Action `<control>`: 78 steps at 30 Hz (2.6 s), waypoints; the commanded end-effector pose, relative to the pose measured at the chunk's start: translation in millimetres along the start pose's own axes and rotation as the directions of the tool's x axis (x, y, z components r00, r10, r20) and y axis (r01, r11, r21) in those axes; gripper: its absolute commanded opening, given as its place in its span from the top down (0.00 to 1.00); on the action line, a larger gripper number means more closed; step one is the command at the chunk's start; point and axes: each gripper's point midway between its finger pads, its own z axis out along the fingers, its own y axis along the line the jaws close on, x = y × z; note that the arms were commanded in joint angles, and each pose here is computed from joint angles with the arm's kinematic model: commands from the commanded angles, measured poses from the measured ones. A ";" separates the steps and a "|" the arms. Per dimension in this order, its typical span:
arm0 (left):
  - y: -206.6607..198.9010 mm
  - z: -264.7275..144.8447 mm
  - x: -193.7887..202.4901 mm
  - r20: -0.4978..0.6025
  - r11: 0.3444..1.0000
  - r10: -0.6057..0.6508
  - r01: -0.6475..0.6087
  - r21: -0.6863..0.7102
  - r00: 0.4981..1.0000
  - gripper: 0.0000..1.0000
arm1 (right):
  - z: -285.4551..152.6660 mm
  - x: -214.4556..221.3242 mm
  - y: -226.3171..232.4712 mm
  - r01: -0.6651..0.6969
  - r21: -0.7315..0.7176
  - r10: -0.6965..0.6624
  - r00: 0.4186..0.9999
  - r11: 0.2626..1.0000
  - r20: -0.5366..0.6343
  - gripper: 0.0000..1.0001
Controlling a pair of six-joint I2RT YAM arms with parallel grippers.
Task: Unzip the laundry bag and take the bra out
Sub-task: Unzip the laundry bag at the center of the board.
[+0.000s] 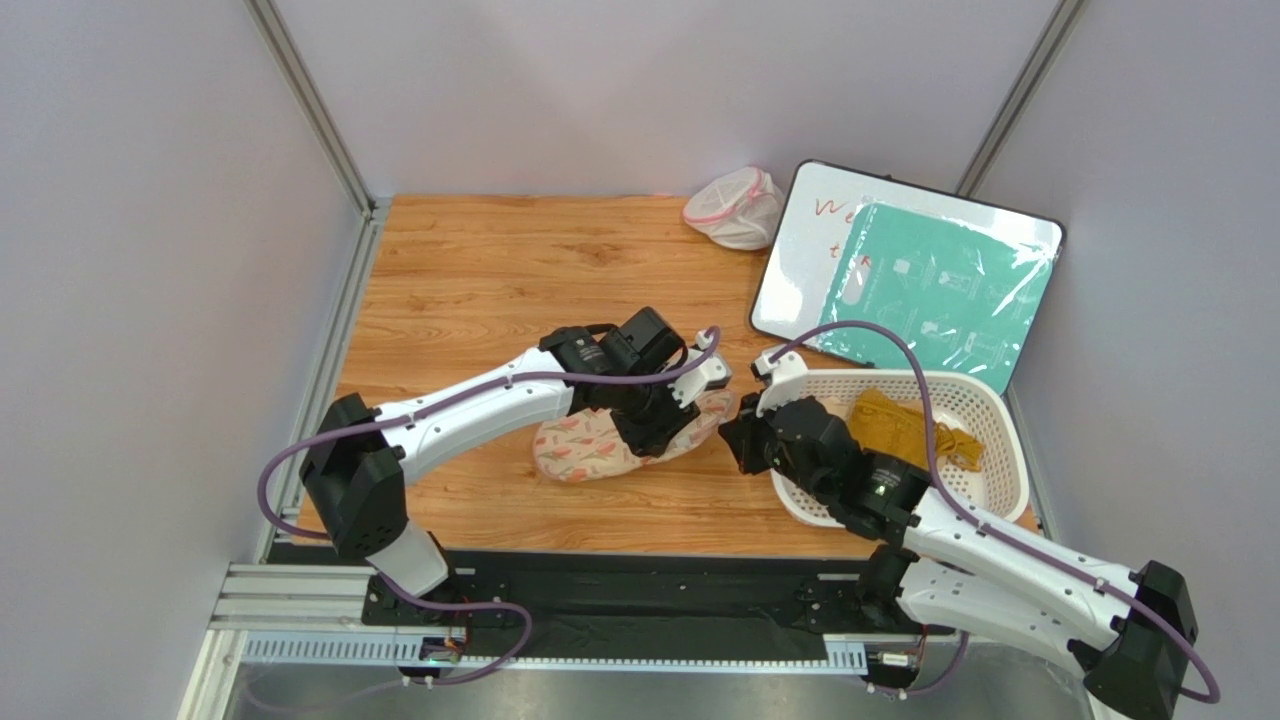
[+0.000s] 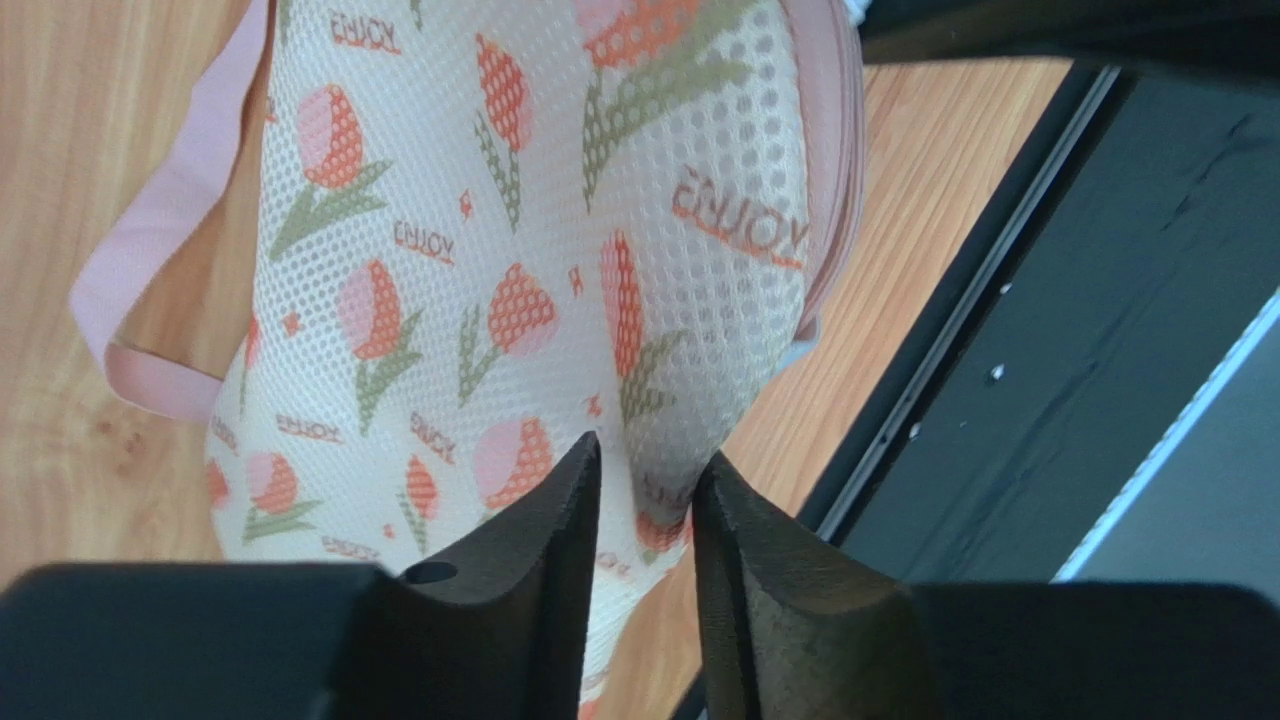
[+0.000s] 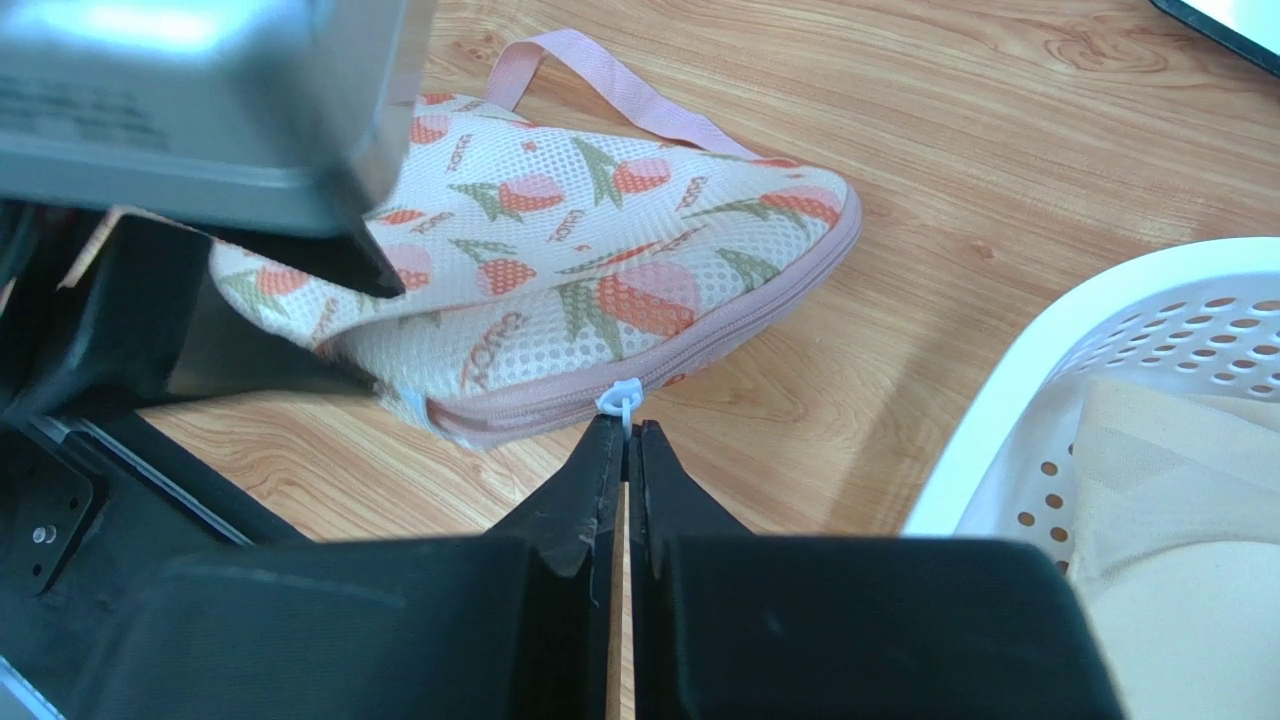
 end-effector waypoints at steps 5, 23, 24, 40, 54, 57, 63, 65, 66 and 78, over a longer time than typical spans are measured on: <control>-27.7 -37.0 -23.1 0.172 0.991 0.093 -0.107 0.075 0.981 0.31 | 3.0 6.1 13.9 -0.070 -0.085 0.070 0.998 0.994 -0.002 1.00; -43.7 -17.7 -36.7 0.252 0.980 0.057 -0.102 0.171 0.966 0.26 | -1.2 17.3 44.1 -0.108 -0.221 0.104 0.994 0.969 -0.028 1.00; -41.8 -16.7 -37.7 0.254 0.982 0.055 -0.098 0.161 0.966 0.27 | -2.0 17.2 45.7 -0.110 -0.228 0.107 0.994 0.967 -0.028 1.00; -29.7 2.6 -34.9 0.223 0.993 -0.009 -0.018 0.117 0.975 0.48 | -8.5 10.1 48.1 -0.109 -0.244 0.109 0.994 0.964 -0.013 1.00; -29.7 6.6 -32.3 0.208 0.992 -0.012 -0.014 0.122 0.978 1.00 | -8.7 8.7 42.7 -0.108 -0.213 0.108 0.994 0.971 -0.009 1.00; -30.5 5.6 -32.0 0.208 0.992 -0.014 -0.013 0.125 0.978 1.00 | -8.3 8.7 37.6 -0.103 -0.187 0.104 0.995 0.977 -0.005 1.00; -35.9 0.4 -30.7 0.213 0.988 0.006 -0.038 0.149 0.977 1.00 | -4.6 10.9 23.3 -0.089 -0.123 0.086 0.996 0.988 -0.023 1.00; -37.6 -2.3 -31.1 0.219 0.987 0.014 -0.049 0.155 0.976 1.00 | -3.2 10.4 20.2 -0.090 -0.116 0.088 0.996 0.989 -0.024 1.00; -38.3 -3.0 -30.7 0.221 0.986 0.020 -0.056 0.158 0.975 1.00 | -2.5 9.8 17.0 -0.094 -0.109 0.092 0.995 0.990 -0.025 1.00; -46.4 -17.4 -31.9 0.261 0.975 0.074 -0.124 0.182 0.963 1.00 | 10.6 8.2 -16.2 -0.140 -0.049 0.137 0.989 0.989 -0.048 1.00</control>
